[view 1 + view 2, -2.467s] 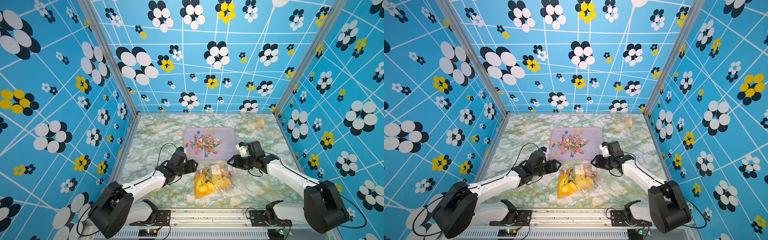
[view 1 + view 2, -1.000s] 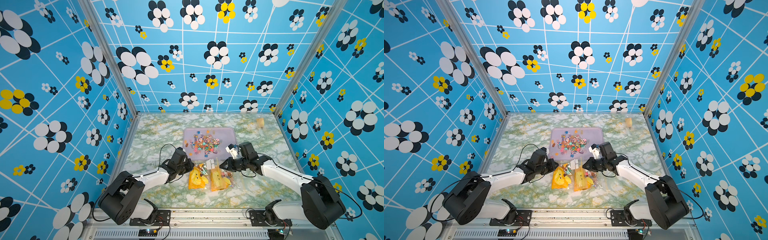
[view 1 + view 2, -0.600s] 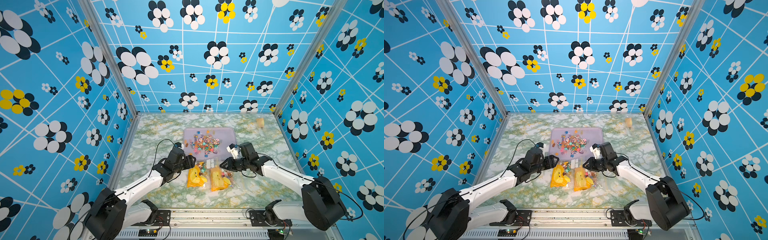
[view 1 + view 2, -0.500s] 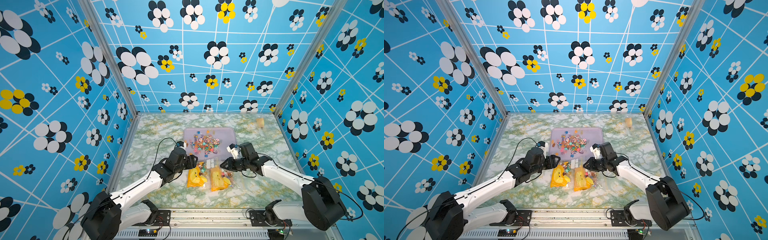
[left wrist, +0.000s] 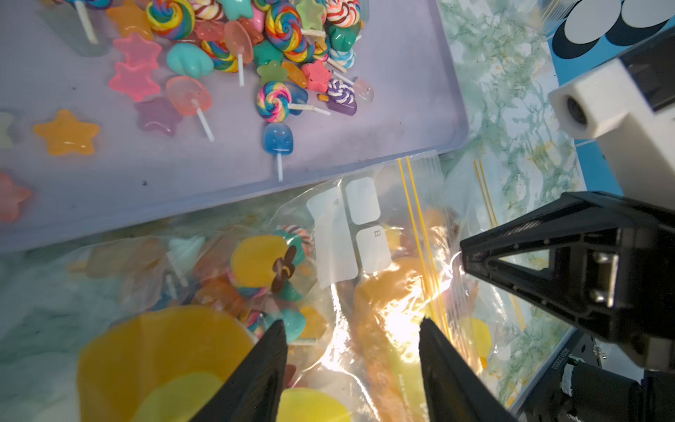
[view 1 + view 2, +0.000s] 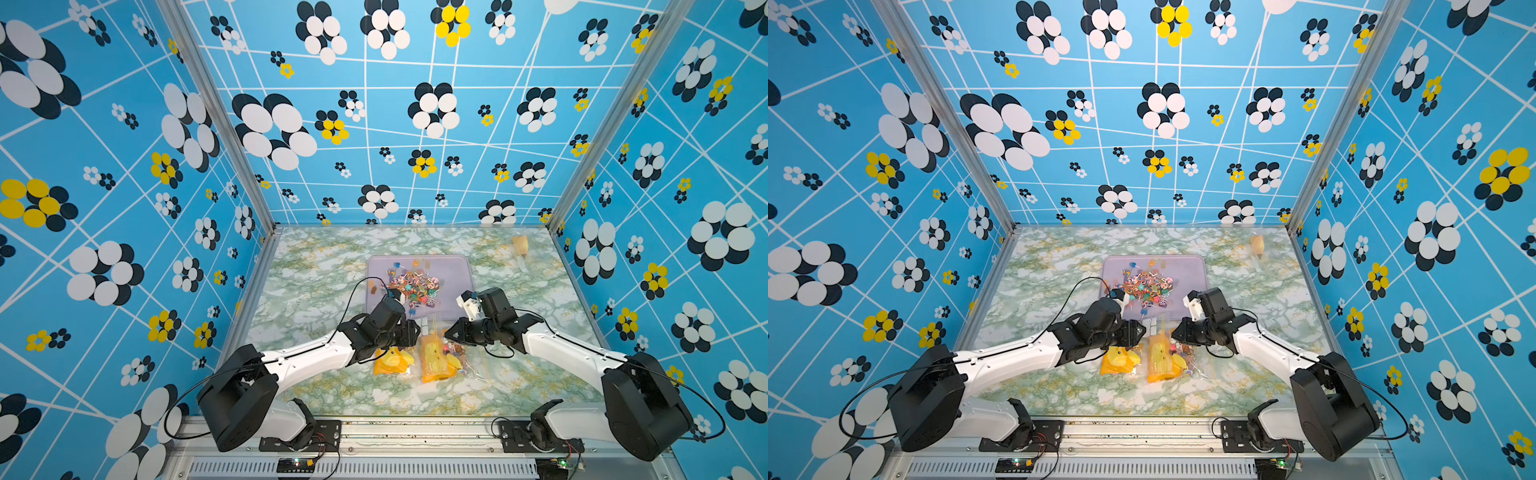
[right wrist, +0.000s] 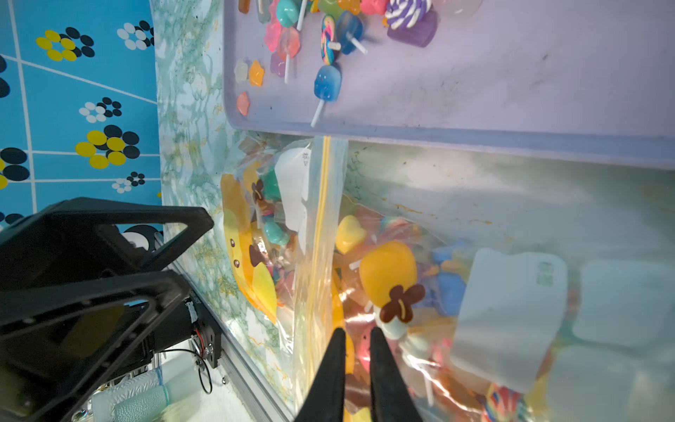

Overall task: Pour candies out of the ziploc bag
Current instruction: Open the ziploc bag at the center of the board.

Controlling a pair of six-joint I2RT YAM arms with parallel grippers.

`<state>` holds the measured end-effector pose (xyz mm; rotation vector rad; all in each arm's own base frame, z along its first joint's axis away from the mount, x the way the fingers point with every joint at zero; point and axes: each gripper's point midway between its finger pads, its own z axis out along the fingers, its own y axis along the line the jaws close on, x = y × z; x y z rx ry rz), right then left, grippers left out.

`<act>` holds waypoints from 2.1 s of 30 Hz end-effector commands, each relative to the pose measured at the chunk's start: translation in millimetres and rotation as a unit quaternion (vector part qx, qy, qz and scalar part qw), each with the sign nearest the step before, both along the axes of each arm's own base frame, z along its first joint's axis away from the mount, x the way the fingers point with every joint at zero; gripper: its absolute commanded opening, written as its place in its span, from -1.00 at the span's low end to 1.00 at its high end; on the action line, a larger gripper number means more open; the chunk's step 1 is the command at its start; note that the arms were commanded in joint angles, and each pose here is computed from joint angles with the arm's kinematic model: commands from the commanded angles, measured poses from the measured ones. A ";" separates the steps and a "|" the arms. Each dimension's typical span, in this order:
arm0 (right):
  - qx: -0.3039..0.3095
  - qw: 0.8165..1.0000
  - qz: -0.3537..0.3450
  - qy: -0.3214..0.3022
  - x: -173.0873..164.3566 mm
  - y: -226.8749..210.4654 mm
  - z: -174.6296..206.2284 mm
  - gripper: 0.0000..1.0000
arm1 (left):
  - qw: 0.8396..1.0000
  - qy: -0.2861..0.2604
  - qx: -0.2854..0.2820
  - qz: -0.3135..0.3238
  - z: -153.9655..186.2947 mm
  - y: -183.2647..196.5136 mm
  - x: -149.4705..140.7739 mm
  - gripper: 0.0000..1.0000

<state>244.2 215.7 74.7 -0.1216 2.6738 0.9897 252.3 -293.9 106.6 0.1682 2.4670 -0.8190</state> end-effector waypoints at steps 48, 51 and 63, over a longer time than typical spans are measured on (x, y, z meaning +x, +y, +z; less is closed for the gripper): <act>0.111 0.992 0.051 -0.010 -4.3 62.3 23.6 -0.73 | 0.998 0.018 -0.015 -0.066 -3.2 -36.1 -11.1 -0.35; 0.113 0.992 0.051 -0.013 -3.6 63.0 26.5 -0.84 | 0.998 0.018 -0.006 -0.062 -6.0 -33.9 -10.4 -0.44; 0.118 0.991 0.053 -0.031 -2.9 62.5 42.1 -0.92 | 0.998 0.011 0.046 -0.050 -12.8 -19.7 -5.0 -0.81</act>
